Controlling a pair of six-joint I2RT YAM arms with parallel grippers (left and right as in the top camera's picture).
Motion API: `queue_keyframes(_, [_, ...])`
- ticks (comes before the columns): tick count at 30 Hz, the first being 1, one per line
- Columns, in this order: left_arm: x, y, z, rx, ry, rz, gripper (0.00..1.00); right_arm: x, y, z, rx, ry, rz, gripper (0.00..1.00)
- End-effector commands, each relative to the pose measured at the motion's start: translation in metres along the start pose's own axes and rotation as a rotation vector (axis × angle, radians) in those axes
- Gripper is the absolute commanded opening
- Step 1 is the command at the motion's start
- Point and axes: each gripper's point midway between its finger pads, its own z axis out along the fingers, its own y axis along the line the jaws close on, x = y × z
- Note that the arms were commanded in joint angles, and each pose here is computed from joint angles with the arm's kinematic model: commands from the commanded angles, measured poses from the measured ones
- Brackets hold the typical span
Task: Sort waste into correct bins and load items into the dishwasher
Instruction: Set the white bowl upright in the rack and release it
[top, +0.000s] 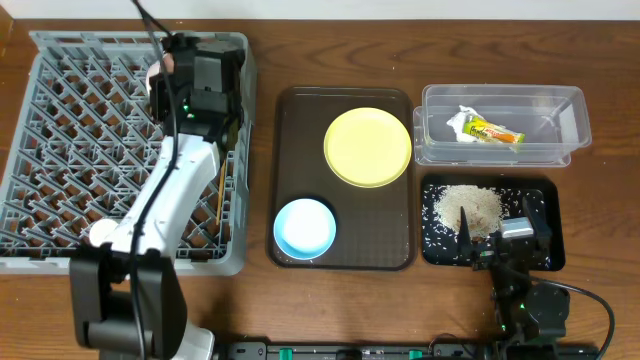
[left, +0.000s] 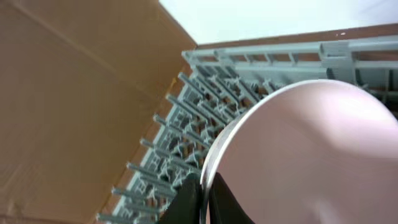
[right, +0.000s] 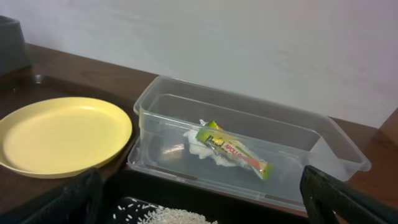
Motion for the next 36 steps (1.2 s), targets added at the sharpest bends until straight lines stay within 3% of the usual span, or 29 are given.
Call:
queue_keyframes(1, [-0.002, 0.007, 0.009, -0.113, 0.006, 0.137, 0.08, 0.0, -0.002, 0.0, 0.006, -0.001, -0.006, 0.99])
queue_keyframes(7, [0.001, -0.014, 0.019, -0.118, 0.002, 0.271, 0.08, 0.0, -0.002, 0.0, 0.006, -0.001, -0.006, 0.99])
queue_keyframes(20, [0.018, -0.065, 0.005, -0.061, 0.002, 0.405, 0.08, 0.0, -0.002, 0.0, 0.006, 0.0, -0.006, 0.99])
queue_keyframes(26, [0.016, -0.068, -0.005, -0.084, -0.008, 0.422, 0.08, 0.0, -0.002, 0.0, 0.006, 0.0, -0.006, 0.99])
queue_keyframes(28, [0.015, -0.066, -0.01, -0.109, -0.011, 0.422, 0.15, 0.0, -0.002, 0.0, 0.006, -0.001, -0.006, 0.99])
queue_keyframes(31, [0.011, -0.067, -0.024, -0.138, -0.03, 0.402, 0.42, 0.0, -0.002, 0.0, 0.006, -0.001, -0.006, 0.99])
queue_keyframes(36, [0.009, -0.086, -0.056, -0.064, -0.079, 0.361, 0.52, 0.0, -0.002, 0.0, 0.006, -0.001, -0.006, 0.99])
